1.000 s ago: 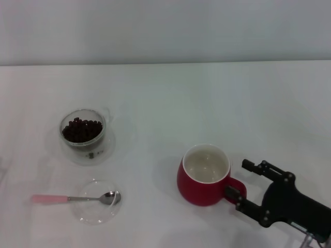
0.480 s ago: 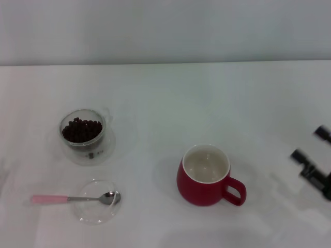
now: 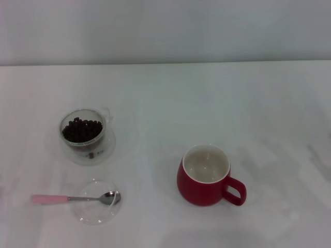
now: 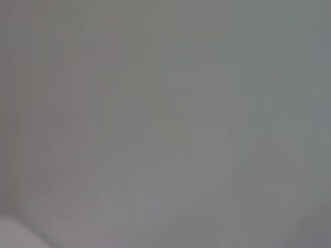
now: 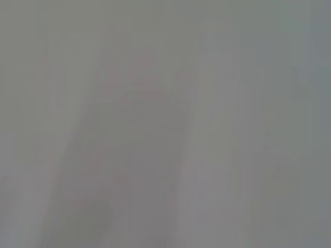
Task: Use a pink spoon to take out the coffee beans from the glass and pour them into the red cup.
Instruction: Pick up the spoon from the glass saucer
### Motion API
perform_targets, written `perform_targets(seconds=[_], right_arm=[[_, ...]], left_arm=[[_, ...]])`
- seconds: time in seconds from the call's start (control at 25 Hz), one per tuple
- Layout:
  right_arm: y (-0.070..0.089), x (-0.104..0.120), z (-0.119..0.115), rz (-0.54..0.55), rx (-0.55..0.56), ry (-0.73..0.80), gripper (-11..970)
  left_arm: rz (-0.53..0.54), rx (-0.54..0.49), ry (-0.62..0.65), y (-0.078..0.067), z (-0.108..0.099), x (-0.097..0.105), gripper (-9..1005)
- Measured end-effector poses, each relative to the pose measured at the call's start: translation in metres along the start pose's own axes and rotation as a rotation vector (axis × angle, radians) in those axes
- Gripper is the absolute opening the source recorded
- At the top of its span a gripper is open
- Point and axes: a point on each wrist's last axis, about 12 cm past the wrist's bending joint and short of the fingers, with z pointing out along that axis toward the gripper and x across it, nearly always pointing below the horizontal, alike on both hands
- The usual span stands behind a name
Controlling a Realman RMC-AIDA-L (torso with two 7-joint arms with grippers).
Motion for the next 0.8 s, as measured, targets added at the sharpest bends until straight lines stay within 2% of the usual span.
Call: perform_targets(seconds=[0.28, 0.36, 0.52, 0.8], right_arm=[[-0.008, 0.001, 0.013, -0.024, 0.014, 0.01, 696], [-0.009, 0.001, 0.016, -0.025, 0.012, 0.008, 696], [-0.009, 0.0, 0.021, -0.029, 0.007, 0.001, 696], [-0.009, 0.0, 0.022, -0.026, 0.005, -0.002, 695]], left_arm=[[-0.353, -0.028, 0.151, 0.001, -0.009, 0.015, 879], [-0.417, -0.05, 0.188, 0.002, -0.009, 0.019, 879], [-0.474, -0.074, 0.245, 0.001, -0.005, 0.028, 880], [-0.529, -0.027, 0.369, -0.007, 0.013, 0.04, 879]])
